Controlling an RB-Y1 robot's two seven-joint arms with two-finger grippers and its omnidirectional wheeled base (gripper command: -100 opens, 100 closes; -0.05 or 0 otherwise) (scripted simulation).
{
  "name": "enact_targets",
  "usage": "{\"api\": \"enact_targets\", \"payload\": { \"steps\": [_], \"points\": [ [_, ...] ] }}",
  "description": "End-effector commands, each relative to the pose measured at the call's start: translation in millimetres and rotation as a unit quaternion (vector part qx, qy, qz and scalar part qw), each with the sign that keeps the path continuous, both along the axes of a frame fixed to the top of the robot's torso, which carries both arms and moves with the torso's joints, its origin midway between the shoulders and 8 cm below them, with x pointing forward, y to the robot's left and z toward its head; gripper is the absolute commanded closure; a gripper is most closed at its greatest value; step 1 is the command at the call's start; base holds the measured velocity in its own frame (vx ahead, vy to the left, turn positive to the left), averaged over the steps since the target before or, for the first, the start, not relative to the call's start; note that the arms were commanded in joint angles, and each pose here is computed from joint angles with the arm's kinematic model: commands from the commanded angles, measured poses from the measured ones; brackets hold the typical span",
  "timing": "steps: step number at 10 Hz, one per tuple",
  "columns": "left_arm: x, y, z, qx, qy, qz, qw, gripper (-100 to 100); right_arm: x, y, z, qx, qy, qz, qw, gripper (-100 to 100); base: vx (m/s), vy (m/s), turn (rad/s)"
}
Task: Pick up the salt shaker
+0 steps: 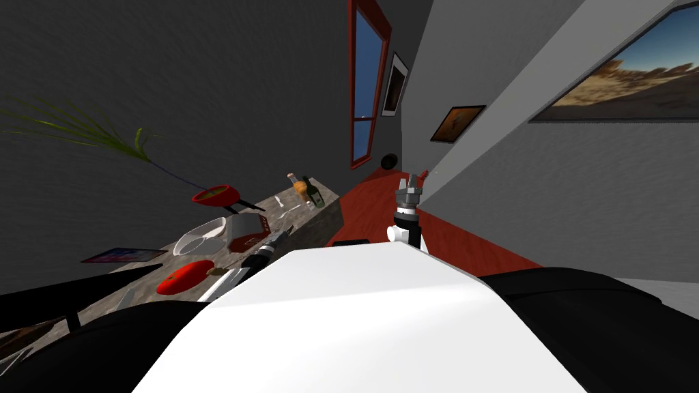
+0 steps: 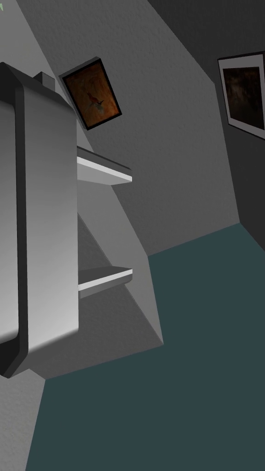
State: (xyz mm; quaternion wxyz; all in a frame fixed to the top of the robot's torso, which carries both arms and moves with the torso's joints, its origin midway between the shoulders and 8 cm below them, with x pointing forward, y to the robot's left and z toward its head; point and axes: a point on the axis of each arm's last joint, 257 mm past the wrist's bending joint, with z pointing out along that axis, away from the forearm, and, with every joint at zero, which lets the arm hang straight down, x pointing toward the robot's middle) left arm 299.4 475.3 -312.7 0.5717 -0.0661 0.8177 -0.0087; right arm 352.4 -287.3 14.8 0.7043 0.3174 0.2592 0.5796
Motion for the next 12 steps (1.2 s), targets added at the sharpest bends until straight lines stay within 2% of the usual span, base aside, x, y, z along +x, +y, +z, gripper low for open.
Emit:
{"api": "enact_targets", "payload": {
  "steps": [1,3,6,12],
  "points": [
    [-5,-8.4,-5,0.006,0.013,-0.02,0.9997,-100,0,0,0,0.0,0.0,0.0,1.0,0,-0.252,-0.069,0.047],
    [-11,-18.1,-9,0.016,0.028,-0.045,0.9985,-100,0,0,0,0.0,0.0,0.0,1.0,0,-0.245,-0.064,-0.01],
    [-16,-26.8,-10,0.028,0.04,-0.069,0.9964,-100,0,0,0,0.0,0.0,0.0,1.0,0,-0.062,-0.07,-0.066],
    [-16,-26.8,-10,0.028,0.04,-0.069,0.9964,-100,0,0,0,0.0,0.0,0.0,1.0,0,-0.007,-0.007,0.004]
  ]
}}
